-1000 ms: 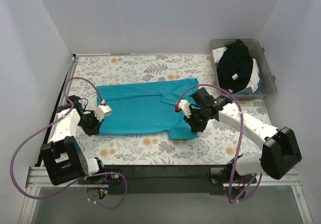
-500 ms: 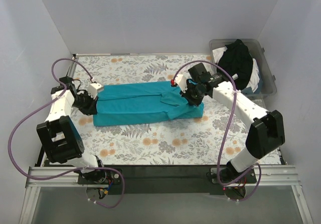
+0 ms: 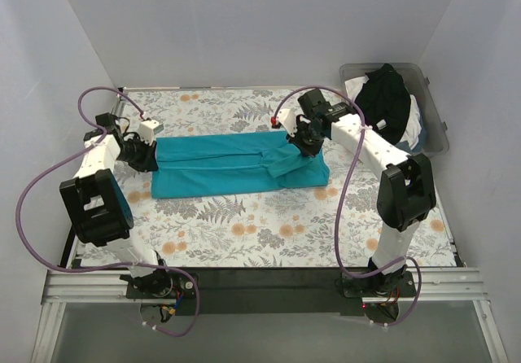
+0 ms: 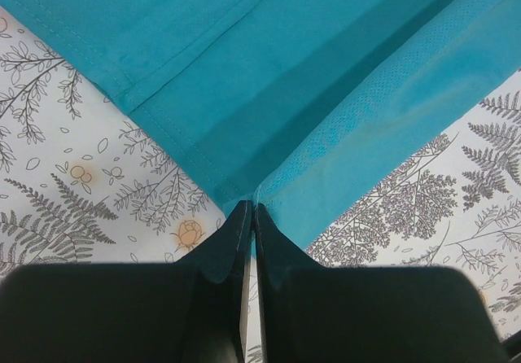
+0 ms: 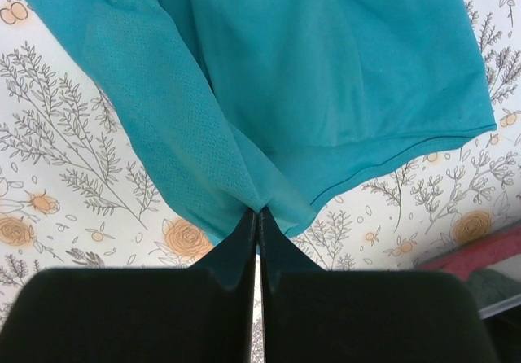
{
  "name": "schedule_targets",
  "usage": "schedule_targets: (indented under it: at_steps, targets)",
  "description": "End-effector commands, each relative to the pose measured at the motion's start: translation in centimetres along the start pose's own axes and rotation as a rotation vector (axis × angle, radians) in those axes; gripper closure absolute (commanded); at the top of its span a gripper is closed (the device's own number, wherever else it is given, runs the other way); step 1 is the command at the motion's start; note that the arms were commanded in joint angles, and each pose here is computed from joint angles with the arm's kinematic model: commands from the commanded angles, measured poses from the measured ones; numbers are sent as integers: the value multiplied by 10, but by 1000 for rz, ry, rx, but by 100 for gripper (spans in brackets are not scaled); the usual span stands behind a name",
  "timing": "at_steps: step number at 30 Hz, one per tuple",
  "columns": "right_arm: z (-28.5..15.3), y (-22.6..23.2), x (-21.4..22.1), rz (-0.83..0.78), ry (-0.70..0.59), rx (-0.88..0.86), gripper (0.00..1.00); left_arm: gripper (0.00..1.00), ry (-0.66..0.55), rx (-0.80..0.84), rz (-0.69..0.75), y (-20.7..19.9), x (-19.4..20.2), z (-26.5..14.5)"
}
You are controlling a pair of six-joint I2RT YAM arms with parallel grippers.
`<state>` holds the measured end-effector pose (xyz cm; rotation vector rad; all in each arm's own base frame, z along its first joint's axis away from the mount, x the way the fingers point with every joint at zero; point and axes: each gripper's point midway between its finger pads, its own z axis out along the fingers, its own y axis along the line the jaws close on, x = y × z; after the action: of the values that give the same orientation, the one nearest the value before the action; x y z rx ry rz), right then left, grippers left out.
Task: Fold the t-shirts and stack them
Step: Fold the tshirt
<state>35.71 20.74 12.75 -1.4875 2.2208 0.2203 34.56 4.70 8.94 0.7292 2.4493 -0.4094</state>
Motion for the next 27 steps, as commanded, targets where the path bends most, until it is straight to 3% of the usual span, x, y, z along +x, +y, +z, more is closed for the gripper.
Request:
schedule_targets:
  at_steps: [1,27]
  targets:
    - [-6,-18,-16,-22,-38,37,99,100,-71,-43,14,14,-23,-7]
    - [23,-42,-24,-75,-12,36,99,100,-80,-50,1,27,-34,14]
